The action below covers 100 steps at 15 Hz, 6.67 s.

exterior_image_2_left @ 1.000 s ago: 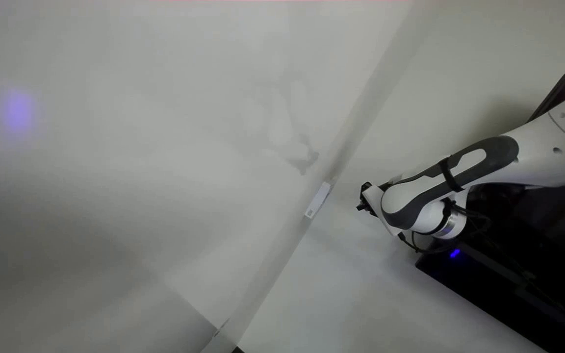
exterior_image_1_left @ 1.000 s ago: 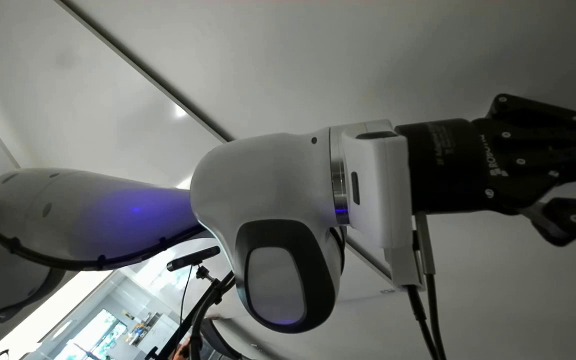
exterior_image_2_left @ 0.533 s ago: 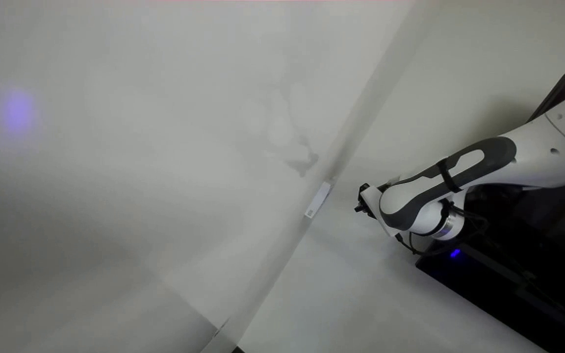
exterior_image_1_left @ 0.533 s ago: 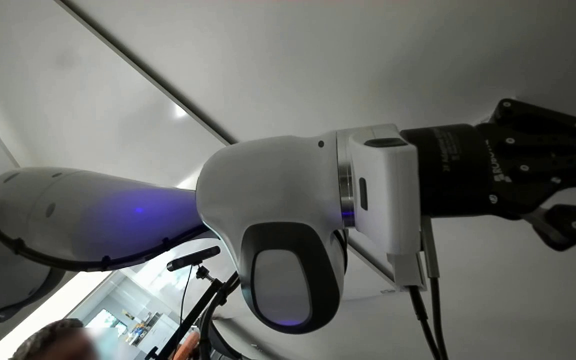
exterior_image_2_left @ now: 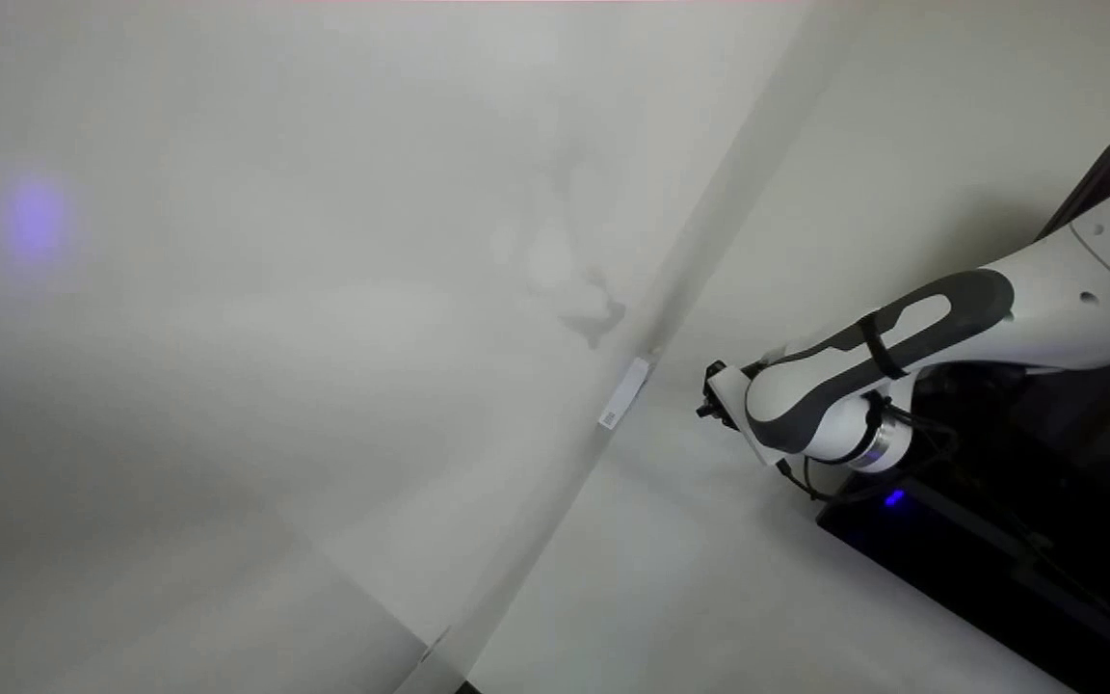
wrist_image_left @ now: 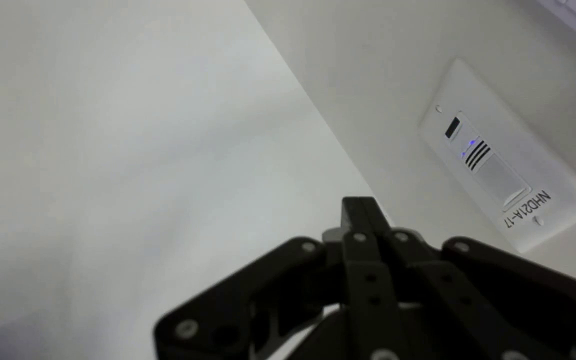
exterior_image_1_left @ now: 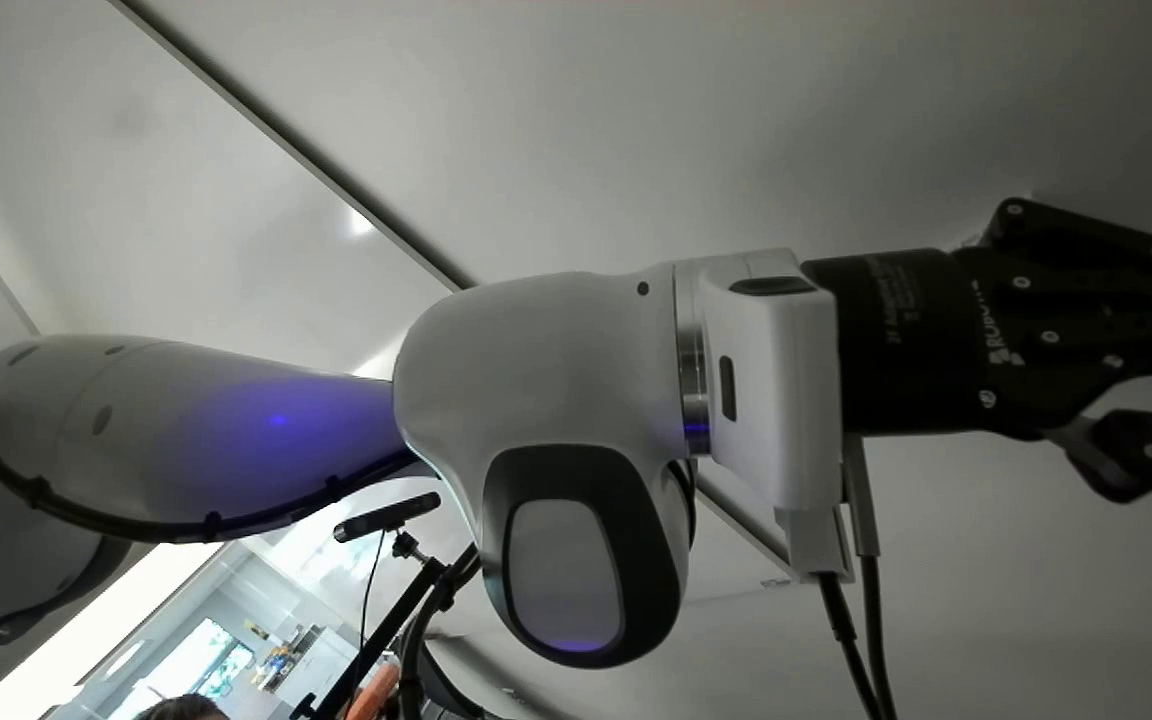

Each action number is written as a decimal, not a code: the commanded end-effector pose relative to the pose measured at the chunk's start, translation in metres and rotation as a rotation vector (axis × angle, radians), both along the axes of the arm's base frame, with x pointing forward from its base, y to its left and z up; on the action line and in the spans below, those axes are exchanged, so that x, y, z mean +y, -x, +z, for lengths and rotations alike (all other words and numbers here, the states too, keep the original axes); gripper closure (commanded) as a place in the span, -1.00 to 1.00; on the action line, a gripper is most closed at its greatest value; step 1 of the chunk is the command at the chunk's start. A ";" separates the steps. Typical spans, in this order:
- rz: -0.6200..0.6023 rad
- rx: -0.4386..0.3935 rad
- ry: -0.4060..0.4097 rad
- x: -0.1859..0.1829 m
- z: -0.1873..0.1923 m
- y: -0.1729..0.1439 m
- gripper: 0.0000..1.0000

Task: Turn off the light switch

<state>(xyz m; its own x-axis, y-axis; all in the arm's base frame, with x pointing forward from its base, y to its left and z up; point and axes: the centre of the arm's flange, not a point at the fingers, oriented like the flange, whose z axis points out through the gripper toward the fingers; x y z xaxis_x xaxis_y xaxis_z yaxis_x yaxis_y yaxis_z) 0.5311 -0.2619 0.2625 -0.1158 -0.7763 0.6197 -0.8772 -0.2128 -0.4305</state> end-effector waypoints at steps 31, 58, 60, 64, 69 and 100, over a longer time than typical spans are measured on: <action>-0.056 -0.303 -0.214 -0.066 -0.045 -0.106 1.00; -0.106 -0.082 -0.379 -0.083 -0.007 -0.091 1.00; -0.093 -0.071 -0.399 -0.077 -0.006 -0.093 1.00; -0.081 -0.099 -0.417 -0.073 0.000 -0.095 1.00; -0.069 -0.143 -0.449 -0.070 0.006 -0.096 1.00; -0.099 -0.170 -0.479 -0.082 -0.008 -0.089 1.00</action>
<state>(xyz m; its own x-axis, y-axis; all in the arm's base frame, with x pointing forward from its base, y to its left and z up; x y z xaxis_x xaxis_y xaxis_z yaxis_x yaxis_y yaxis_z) 0.6268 -0.3444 0.2521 -0.2539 -0.9476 0.1939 -0.8095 0.0985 -0.5788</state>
